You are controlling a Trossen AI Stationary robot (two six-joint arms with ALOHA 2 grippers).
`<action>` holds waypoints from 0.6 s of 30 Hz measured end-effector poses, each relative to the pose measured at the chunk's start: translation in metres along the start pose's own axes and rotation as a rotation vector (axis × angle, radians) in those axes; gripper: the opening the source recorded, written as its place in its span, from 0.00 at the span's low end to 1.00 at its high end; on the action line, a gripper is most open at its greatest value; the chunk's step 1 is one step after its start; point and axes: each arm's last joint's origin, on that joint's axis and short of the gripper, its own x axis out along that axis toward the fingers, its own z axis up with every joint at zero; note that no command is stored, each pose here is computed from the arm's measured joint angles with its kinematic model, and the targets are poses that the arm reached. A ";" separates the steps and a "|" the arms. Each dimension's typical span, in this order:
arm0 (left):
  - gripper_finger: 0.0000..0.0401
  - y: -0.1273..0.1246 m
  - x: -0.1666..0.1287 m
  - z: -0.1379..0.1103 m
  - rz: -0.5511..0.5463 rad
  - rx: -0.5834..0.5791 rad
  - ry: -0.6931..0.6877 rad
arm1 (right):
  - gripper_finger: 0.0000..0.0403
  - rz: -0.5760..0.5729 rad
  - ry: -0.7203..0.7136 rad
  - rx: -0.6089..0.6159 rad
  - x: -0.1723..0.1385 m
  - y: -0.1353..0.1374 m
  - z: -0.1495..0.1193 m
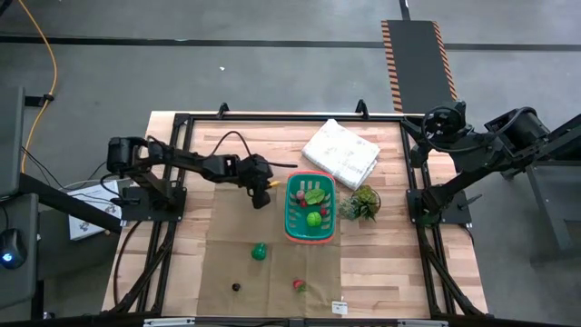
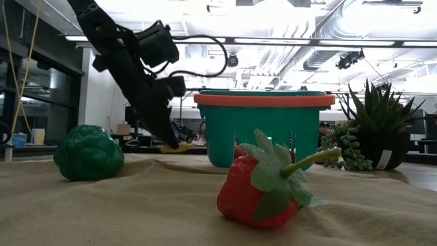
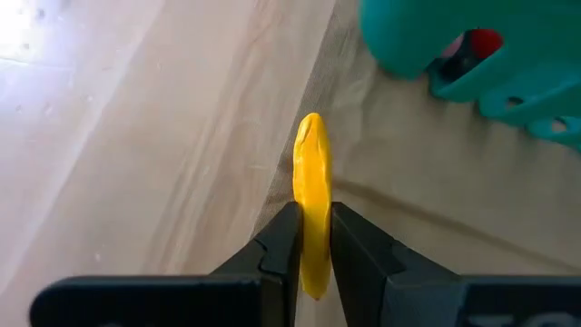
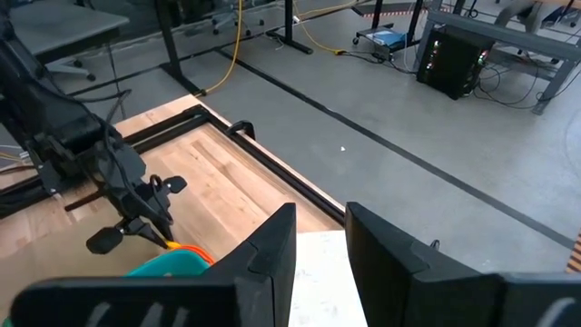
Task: Pick and placing Produce into tupperware
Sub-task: Put the yellow corn into the blue basket
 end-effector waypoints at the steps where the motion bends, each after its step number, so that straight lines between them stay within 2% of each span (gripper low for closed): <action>1: 0.12 0.000 -0.003 0.000 -0.001 0.000 -0.001 | 0.22 0.001 0.001 0.000 0.000 0.000 0.000; 9: 0.12 -0.002 -0.033 0.005 -0.066 -0.019 -0.025 | 0.22 0.002 0.002 -0.009 0.000 0.000 0.000; 18: 0.12 -0.004 -0.071 0.015 -0.128 -0.039 -0.151 | 0.22 0.002 0.002 -0.019 0.000 0.000 0.000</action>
